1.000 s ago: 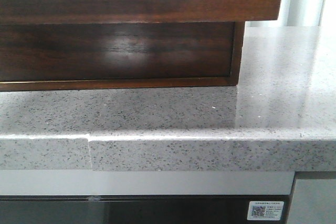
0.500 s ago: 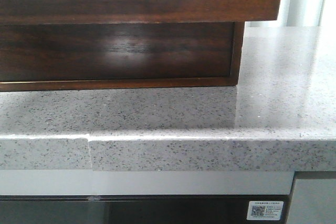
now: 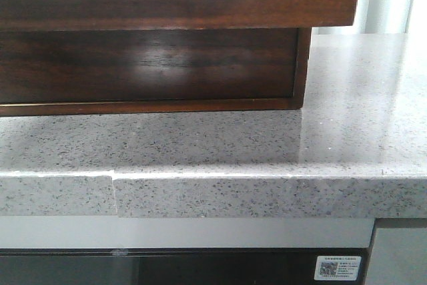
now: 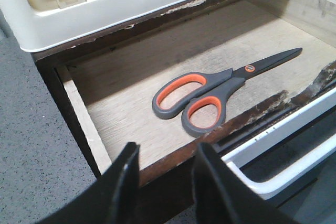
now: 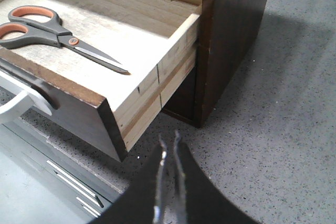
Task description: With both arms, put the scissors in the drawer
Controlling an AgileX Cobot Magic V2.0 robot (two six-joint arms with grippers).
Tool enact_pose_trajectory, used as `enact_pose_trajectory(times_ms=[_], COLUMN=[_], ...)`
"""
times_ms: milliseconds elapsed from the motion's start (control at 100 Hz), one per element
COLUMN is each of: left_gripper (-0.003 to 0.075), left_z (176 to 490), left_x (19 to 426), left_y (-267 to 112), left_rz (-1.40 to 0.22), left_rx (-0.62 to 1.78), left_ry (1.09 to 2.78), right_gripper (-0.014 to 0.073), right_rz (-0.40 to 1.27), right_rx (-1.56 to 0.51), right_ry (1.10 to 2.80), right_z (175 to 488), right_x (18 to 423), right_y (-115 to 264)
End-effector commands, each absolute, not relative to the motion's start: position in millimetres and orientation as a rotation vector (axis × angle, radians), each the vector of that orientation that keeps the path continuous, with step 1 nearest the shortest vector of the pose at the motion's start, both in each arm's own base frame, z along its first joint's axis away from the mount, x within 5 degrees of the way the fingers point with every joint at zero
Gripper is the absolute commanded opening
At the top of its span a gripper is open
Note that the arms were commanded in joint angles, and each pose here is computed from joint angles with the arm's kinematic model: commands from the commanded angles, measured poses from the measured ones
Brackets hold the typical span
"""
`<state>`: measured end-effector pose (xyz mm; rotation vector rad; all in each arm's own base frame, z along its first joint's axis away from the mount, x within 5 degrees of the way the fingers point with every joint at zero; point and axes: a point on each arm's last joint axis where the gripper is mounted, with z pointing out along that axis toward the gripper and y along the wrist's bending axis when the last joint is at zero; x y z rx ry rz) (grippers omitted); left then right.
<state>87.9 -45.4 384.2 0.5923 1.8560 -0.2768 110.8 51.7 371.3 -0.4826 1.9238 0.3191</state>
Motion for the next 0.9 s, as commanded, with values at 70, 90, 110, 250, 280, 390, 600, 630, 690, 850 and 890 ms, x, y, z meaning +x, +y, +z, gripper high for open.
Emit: enact_pose_trajectory(times_ms=[70, 90, 110, 250, 280, 390, 600, 630, 690, 850, 890], left_gripper=[0.0010, -0.0010, -0.0020, -0.0020, -0.0020, -0.0020, -0.0020, -0.0020, -0.0020, -0.0020, -0.0020], left_z=[397, 397, 397, 397, 397, 397, 397, 396, 399, 374, 364], left_x=[91, 91, 91, 90, 90, 90, 91, 90, 89, 80, 77], left_y=[-46, -46, -46, -46, -46, -46, -47, -46, -42, -31, -27], left_rz=[-0.302, -0.302, -0.302, -0.305, -0.305, -0.305, -0.305, -0.305, -0.250, -0.173, -0.146], left_rx=[0.538, 0.538, 0.538, 0.538, 0.538, 0.538, 0.538, 0.537, 0.521, 0.407, 0.360], left_ry=[1.781, 1.781, 1.781, 1.782, 1.782, 1.782, 1.785, 1.782, 1.732, 1.591, 1.541], right_gripper=[-0.0069, -0.0069, -0.0069, -0.0069, -0.0069, -0.0069, -0.0069, -0.0069, -0.0069, -0.0069, -0.0069], right_rz=[0.326, 0.326, 0.326, 0.327, 0.327, 0.327, 0.327, 0.327, 0.327, 0.327, 0.327], right_rx=[-0.436, -0.437, -0.439, -0.442, -0.442, -0.442, -0.442, -0.442, -0.442, -0.442, -0.442], right_ry=[1.839, 1.841, 1.846, 1.852, 1.852, 1.852, 1.852, 1.852, 1.852, 1.852, 1.852], right_z=[385, 385, 385, 384, 384, 384, 384, 384, 384, 384, 384], right_x=[111, 111, 111, 111, 111, 111, 111, 111, 111, 111, 111], right_y=[50, 50, 50, 50, 50, 50, 50, 50, 50, 50, 50])
